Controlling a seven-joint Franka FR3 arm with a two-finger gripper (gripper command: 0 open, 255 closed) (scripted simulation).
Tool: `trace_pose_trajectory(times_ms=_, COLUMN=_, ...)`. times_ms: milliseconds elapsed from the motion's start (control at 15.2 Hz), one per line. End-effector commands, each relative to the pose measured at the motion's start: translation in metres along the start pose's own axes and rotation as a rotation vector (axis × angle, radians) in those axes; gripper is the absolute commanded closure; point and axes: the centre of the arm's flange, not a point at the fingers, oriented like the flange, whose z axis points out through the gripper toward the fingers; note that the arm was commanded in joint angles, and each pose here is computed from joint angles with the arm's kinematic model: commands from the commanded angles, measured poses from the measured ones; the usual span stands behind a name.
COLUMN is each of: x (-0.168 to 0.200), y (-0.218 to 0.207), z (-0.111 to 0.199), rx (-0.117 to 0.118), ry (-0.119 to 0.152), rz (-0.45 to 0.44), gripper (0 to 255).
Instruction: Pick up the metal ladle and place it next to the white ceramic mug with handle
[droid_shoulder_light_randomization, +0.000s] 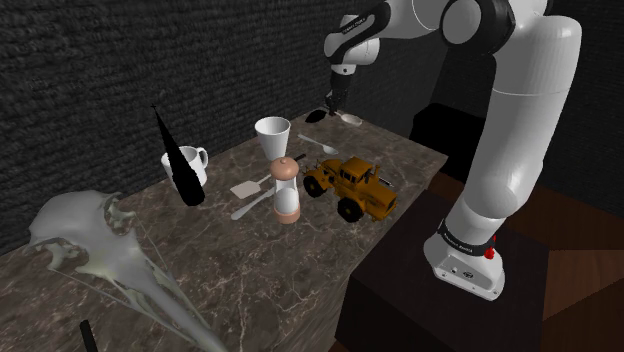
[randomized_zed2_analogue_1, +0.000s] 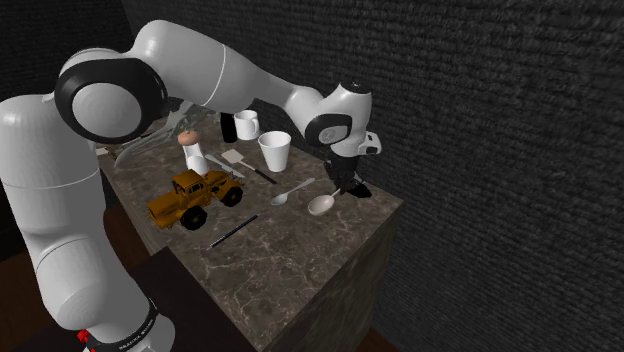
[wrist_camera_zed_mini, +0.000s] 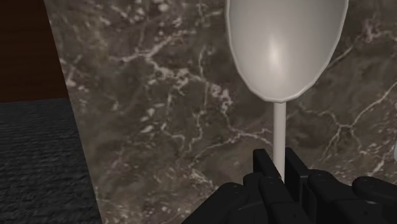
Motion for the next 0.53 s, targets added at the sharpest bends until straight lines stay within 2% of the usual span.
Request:
trace_pose_trajectory(times_ms=0, x=0.001, y=-0.001, z=-0.01, rx=0.0, ry=0.0, rz=0.0, gripper=255)
trace_pose_trajectory(times_ms=462, x=0.004, y=-0.005, z=-0.047, rx=0.0, ry=0.0, rz=0.0, gripper=255)
